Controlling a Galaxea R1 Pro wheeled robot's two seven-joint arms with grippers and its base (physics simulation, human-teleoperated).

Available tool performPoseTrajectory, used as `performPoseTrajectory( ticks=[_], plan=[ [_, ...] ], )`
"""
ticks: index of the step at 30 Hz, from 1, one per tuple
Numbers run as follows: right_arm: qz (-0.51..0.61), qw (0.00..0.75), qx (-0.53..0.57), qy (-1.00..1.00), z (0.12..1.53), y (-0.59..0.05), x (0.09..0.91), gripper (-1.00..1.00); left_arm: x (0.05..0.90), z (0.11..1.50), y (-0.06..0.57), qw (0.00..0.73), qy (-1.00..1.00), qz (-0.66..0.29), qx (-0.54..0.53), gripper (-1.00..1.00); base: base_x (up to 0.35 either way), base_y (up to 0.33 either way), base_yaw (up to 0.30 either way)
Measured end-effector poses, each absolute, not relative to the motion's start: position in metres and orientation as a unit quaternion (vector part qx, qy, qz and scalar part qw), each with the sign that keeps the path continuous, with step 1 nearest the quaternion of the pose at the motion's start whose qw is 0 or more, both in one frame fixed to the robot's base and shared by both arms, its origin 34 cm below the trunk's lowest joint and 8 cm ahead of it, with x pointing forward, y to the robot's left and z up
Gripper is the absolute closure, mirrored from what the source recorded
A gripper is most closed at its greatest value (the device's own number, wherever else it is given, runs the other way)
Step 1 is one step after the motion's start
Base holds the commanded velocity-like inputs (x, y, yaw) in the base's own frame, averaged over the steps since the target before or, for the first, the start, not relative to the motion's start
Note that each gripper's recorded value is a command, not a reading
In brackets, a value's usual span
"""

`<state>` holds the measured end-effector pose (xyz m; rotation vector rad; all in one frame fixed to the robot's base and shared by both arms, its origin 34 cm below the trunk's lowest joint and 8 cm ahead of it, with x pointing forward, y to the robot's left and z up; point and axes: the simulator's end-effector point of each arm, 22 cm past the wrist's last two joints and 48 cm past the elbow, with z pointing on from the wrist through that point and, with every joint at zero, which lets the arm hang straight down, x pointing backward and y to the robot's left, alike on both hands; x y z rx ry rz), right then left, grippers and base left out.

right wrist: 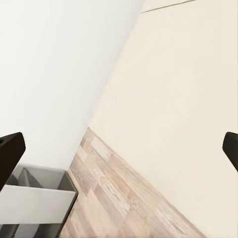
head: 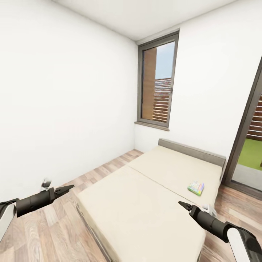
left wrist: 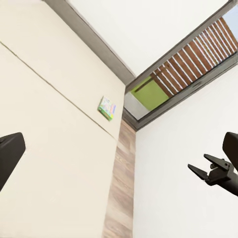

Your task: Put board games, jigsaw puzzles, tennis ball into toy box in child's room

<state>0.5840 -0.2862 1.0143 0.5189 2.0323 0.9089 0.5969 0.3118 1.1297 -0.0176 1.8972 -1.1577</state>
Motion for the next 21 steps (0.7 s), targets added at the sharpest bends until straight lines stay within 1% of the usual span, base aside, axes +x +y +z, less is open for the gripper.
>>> performPoseTrajectory(
  ticks=[5,11,21],
  plan=[
    [0.362,0.415,0.206,0.809,1.0143,-0.2861,0.584,-1.0,0.5969,1.1296,0.3118,0.443,0.765,-0.467,-0.007,-1.0,0.0,-0.071,0.291],
    [0.362,0.415,0.206,0.809,1.0141,-0.286,0.5841,-1.0,0.597,1.1297,0.3117,0.444,0.765,-0.467,-0.007,-1.0,-0.012,-0.016,0.291],
    [0.362,0.414,0.204,0.81,1.0139,-0.2843,0.5841,-1.0,0.597,1.1296,0.3118,0.443,0.765,-0.467,-0.007,-1.0,-0.119,-0.002,0.291]
  ],
)
